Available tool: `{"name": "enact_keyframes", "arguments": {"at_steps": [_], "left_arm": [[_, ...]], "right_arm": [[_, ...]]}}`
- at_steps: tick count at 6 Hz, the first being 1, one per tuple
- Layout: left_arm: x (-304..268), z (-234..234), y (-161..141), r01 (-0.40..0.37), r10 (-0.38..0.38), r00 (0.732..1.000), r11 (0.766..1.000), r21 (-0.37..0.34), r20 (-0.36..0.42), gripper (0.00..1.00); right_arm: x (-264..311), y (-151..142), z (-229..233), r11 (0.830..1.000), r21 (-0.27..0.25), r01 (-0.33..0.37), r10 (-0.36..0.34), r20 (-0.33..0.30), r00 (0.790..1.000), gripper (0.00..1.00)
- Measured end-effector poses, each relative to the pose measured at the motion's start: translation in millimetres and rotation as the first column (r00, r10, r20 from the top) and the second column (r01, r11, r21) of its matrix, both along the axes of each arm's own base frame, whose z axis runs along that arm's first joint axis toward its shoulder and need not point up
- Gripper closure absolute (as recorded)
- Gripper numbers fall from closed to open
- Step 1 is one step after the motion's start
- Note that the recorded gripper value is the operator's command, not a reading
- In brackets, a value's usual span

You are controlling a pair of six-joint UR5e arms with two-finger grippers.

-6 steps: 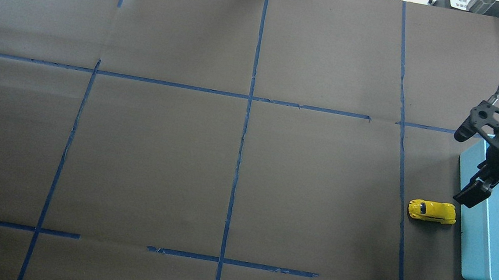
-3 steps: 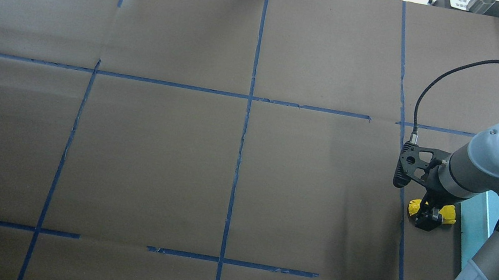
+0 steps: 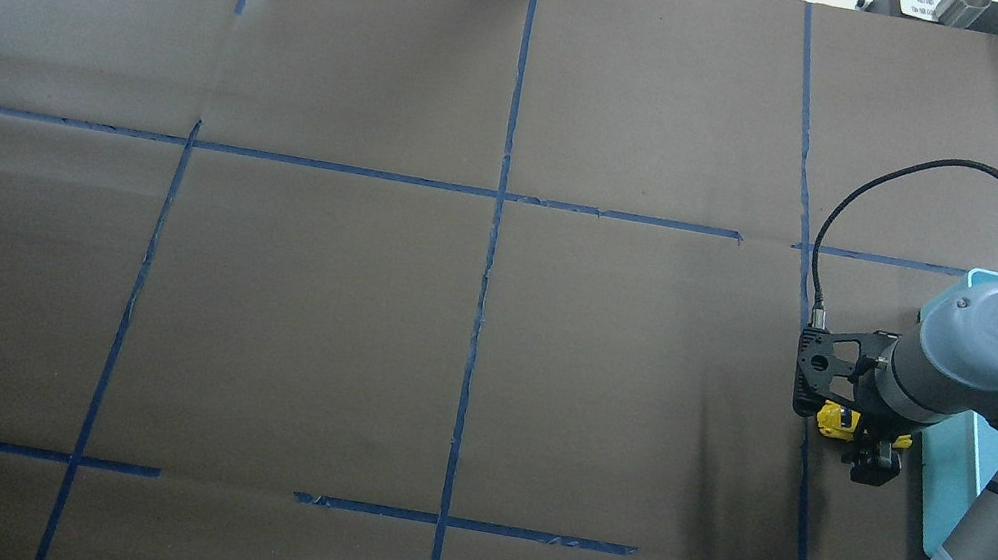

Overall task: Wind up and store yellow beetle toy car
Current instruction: 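Close the right gripper on the yellow car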

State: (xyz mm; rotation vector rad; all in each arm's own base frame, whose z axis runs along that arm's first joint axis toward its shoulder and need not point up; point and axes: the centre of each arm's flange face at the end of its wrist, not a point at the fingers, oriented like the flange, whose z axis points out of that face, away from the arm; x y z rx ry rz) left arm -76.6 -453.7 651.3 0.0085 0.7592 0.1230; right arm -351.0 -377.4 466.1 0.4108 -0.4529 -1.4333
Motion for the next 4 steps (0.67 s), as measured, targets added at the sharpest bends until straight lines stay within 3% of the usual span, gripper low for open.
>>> {"name": "enact_keyframes", "arguments": {"at_steps": [2,3,4], "left_arm": [[0.2,5.0,1.5,-0.002,0.002,1.0,1.0,-0.005,0.0,0.0],[0.3,5.1,1.5,-0.003,0.003,1.0,1.0,-0.003,0.0,0.0],[0.3,5.1,1.5,-0.004,0.004,1.0,1.0,-0.001,0.0,0.0]], "right_arm": [[-4.9,-0.3,16.5,1.0,0.005,0.022,-0.022,-0.034,0.999,0.01],[-7.0,-1.4,22.7,1.0,0.004,0.031,-0.031,-0.045,0.998,0.21],[-8.4,-2.0,26.3,0.999,0.002,0.035,-0.034,-0.052,0.998,0.5]]}}
